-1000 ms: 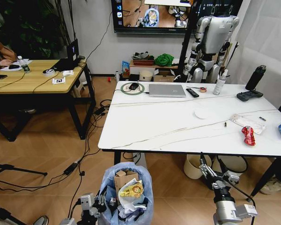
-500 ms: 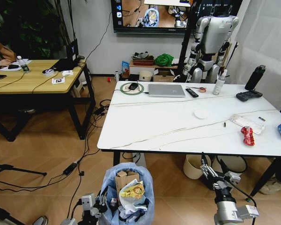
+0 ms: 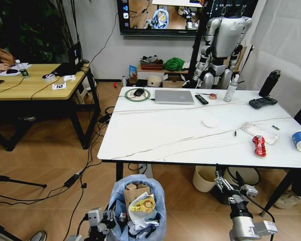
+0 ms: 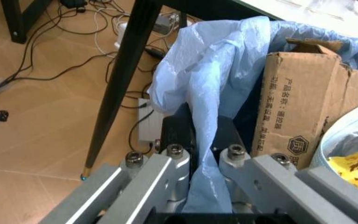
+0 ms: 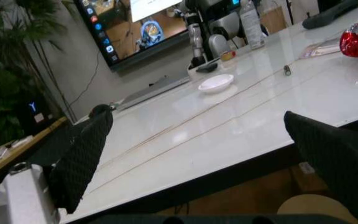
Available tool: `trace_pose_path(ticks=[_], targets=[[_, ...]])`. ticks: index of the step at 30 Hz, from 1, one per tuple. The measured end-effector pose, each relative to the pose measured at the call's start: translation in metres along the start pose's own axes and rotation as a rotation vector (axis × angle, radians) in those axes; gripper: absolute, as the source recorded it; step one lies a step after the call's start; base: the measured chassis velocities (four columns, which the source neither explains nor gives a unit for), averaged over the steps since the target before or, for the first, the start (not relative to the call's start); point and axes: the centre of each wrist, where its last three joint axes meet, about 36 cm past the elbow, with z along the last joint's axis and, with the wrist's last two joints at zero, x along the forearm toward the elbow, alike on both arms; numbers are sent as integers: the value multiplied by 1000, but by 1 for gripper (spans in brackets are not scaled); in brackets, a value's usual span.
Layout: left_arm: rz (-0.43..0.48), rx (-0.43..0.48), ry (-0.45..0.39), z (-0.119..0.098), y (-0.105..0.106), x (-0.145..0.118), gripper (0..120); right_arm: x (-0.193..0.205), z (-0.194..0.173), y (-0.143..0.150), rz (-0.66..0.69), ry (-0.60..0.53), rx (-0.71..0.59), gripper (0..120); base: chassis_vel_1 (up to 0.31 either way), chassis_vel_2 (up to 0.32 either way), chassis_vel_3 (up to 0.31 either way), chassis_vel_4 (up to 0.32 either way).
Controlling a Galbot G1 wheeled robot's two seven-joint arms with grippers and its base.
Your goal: Pick up the trash bin and place the trash from the table into it.
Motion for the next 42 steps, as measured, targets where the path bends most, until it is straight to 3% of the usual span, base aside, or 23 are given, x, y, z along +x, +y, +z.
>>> trace_pose_path(ticks=[42], targets=[[5, 6, -4, 2, -5, -1, 1, 0, 1, 0, -6, -15, -5, 100, -105, -103, 106, 103]])
